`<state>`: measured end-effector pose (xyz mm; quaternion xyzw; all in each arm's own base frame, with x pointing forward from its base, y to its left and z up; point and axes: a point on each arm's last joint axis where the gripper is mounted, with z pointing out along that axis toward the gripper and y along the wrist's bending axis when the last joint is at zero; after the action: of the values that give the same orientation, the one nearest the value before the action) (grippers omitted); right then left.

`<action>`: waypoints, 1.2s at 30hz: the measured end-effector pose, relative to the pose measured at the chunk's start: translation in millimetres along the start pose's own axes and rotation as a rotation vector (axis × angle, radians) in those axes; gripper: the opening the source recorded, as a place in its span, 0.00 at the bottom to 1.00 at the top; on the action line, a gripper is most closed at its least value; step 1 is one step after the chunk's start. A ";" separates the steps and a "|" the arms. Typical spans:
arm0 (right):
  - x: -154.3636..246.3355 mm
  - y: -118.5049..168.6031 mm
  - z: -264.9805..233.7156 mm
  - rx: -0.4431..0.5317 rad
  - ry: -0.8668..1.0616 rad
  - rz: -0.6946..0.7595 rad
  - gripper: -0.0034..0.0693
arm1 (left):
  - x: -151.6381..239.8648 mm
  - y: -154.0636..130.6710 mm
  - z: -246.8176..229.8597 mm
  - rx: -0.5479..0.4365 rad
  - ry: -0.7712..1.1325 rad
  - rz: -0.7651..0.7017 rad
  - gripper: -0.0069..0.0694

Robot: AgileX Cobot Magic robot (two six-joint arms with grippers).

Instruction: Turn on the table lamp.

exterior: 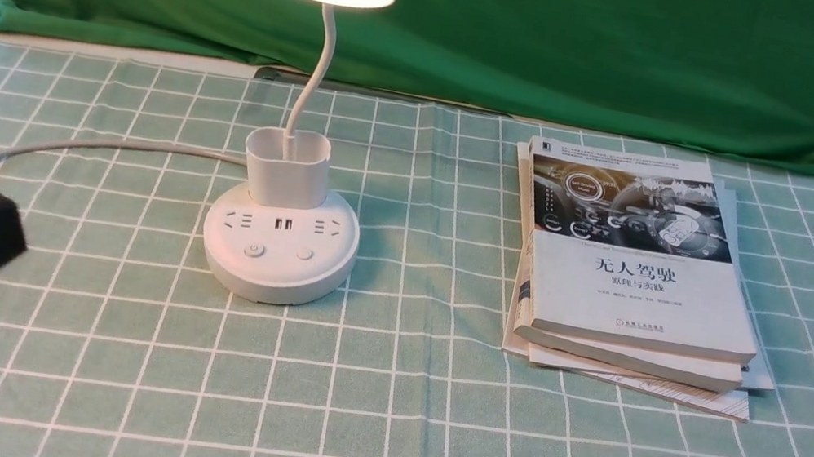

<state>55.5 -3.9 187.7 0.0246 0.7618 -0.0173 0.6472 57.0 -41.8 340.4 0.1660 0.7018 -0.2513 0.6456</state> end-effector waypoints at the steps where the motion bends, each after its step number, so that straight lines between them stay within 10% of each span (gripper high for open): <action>1: 0.0 0.0 0.0 0.000 0.000 0.000 0.37 | -0.6 0.4 -4.5 -0.008 -0.014 0.035 0.12; 14: 0.0 0.0 0.0 0.000 0.000 0.000 0.37 | 49.7 21.6 -31.2 -0.318 -0.302 0.274 0.12; 21: 0.1 0.0 0.0 0.000 0.001 0.000 0.37 | 107.5 46.2 -20.9 -0.541 -0.308 0.149 0.12; 36: 0.0 0.0 0.0 0.000 -0.001 0.000 0.37 | 146.2 51.5 -17.2 -0.562 0.039 -0.056 0.14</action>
<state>55.4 -3.9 187.7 0.0246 0.7616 -0.0173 0.6474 55.3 -3.3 189.3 -0.0340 0.7605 -0.0612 0.6456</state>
